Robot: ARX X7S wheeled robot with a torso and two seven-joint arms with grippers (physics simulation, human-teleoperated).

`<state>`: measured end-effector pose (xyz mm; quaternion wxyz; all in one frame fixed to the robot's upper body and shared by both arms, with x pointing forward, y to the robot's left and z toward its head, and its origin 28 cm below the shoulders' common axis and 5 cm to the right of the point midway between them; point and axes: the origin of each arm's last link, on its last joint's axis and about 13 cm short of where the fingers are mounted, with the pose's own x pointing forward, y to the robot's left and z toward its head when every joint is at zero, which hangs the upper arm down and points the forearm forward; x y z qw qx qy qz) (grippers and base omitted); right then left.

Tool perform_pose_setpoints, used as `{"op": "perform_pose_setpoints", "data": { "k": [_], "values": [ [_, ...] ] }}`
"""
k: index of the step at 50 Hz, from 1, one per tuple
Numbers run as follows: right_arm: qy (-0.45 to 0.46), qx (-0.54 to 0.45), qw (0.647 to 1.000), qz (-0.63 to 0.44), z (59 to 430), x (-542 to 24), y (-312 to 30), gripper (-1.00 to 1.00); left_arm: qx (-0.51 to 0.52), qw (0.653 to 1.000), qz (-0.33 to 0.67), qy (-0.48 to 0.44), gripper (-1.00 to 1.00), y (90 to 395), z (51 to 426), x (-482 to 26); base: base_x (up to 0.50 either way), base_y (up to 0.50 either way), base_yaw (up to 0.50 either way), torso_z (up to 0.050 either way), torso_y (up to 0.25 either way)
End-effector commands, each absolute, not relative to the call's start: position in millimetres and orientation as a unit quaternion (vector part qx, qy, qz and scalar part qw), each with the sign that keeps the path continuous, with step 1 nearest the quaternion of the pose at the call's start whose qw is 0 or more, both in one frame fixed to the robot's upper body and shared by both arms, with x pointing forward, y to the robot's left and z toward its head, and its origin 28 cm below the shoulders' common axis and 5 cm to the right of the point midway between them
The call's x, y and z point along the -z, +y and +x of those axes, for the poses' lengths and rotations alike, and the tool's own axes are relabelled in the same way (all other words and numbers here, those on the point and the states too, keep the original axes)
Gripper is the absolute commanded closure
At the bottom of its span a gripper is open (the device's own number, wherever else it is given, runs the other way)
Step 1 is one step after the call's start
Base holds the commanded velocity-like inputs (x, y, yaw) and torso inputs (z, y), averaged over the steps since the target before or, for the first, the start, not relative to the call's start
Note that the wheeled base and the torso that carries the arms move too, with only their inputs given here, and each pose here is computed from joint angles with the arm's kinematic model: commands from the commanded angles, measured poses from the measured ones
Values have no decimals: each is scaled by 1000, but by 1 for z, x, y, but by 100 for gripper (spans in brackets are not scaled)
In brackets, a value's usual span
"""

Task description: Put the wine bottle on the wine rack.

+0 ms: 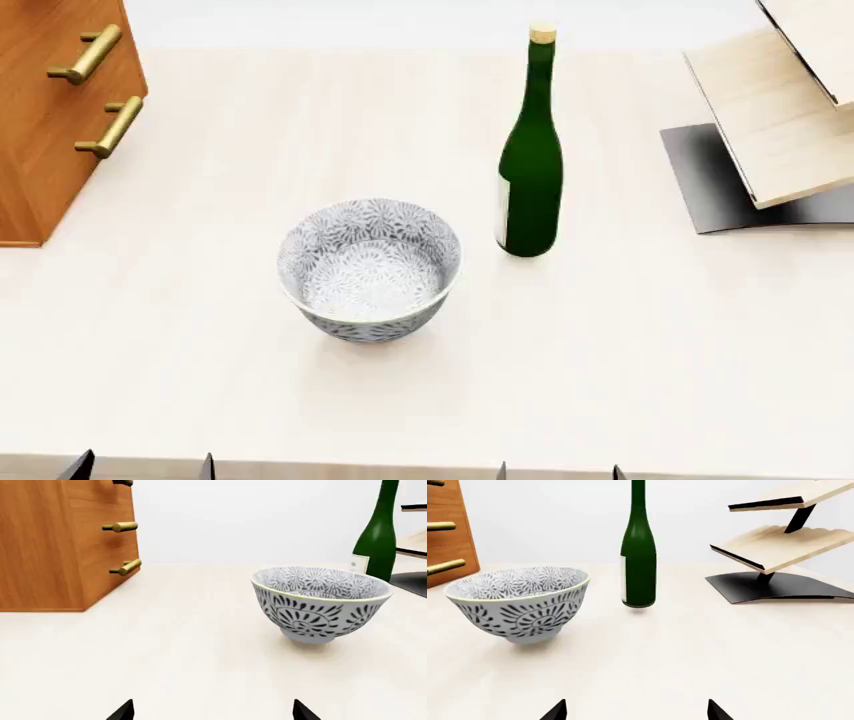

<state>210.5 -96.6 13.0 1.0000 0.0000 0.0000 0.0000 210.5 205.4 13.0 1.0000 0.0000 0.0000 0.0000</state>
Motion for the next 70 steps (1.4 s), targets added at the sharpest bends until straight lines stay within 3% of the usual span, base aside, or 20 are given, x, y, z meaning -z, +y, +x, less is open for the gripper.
{"op": "perform_pose_setpoints", "data": {
  "k": [1, 19, 45, 70],
  "values": [
    [0, 0, 1000, 0, 210, -14, -96, -100, 0, 1000, 0, 0, -100, 205, 210, -14, 0, 0, 0, 0, 0],
    [-21, -6, 1000, -10, 208, -22, -94, -100, 7, 1000, 1, -13, -100, 205, 205, -22, 0, 0, 0, 0, 0],
    [-225, 0, 974, -35, 152, -100, -95, -100, 10, 981, -30, -192, -100, 213, 152, -94, 0, 0, 0, 0, 0],
    [-368, 5, 929, -32, 127, -113, -98, -100, 2, 934, -47, -353, -100, 214, 124, -108, 0, 0, 0, 0, 0]
  ]
}}
